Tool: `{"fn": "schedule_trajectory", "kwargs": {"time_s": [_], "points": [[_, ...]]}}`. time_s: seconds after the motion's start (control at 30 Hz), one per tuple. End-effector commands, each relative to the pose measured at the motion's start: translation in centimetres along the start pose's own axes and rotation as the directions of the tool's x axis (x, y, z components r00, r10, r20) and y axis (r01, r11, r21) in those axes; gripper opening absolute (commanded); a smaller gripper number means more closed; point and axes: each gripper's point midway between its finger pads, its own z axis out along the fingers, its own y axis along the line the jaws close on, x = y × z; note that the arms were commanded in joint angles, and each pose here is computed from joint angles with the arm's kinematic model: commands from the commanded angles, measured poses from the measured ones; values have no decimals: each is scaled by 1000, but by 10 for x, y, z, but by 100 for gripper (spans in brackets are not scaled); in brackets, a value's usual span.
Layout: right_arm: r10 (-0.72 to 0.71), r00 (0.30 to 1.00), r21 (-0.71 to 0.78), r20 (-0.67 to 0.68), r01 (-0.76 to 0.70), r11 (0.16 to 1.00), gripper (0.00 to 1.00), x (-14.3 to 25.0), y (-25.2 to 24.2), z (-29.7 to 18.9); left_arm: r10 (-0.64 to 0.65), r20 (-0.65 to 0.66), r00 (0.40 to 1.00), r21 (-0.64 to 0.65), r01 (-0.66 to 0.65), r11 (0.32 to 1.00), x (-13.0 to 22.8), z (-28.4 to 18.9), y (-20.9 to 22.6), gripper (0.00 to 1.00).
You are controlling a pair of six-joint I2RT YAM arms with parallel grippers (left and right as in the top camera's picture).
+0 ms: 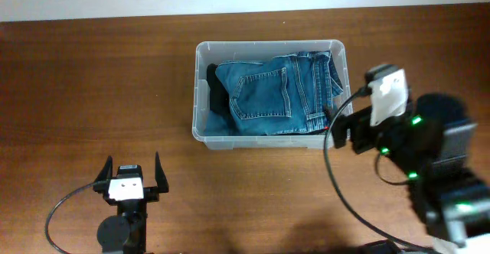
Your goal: Pack container
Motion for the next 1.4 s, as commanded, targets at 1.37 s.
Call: {"fn": "schedule_trajectory", "kwargs": {"time_s": [1.37], "points": [[19, 998, 114, 60, -26, 993, 98, 235, -19, 60, 13, -2, 1000, 12, -13, 1000, 2, 0, -2, 100]]}}
